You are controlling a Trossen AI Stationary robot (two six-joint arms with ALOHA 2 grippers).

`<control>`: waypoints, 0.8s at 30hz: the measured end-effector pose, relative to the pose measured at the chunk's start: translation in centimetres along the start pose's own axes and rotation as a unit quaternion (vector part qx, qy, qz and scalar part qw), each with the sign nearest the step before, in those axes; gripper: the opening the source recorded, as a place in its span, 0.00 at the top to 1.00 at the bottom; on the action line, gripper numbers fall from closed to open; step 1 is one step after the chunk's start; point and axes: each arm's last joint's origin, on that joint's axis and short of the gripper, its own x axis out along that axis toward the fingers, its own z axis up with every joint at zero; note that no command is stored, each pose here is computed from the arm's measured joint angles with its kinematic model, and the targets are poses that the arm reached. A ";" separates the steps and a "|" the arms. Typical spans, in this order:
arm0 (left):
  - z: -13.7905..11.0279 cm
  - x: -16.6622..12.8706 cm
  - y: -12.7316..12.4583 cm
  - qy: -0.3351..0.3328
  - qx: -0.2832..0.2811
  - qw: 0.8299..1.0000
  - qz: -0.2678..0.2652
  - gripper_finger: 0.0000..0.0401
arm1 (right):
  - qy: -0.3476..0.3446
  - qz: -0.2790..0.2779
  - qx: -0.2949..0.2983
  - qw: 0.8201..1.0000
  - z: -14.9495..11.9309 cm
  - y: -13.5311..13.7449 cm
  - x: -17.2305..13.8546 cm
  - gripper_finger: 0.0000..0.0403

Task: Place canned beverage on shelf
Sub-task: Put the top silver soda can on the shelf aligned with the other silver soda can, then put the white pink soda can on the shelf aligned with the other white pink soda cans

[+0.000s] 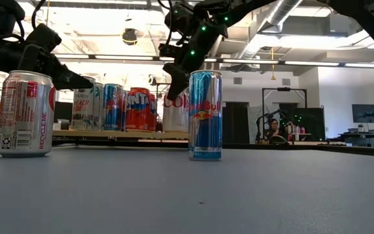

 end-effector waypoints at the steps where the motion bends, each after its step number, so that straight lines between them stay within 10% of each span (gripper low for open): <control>1: 0.0 0.0 0.0 0.000 0.000 1.000 0.000 0.44 | 0.000 -0.001 0.000 1.000 0.0 -0.1 0.0 1.00; 16: 0.0 0.0 0.0 0.000 0.000 1.000 0.000 0.44 | -0.006 0.007 -0.017 1.000 0.4 1.0 -0.5 1.00; 24: 0.0 0.0 0.0 0.000 0.000 1.000 0.000 0.44 | -0.129 0.055 -0.024 0.990 3.3 3.3 -2.0 1.00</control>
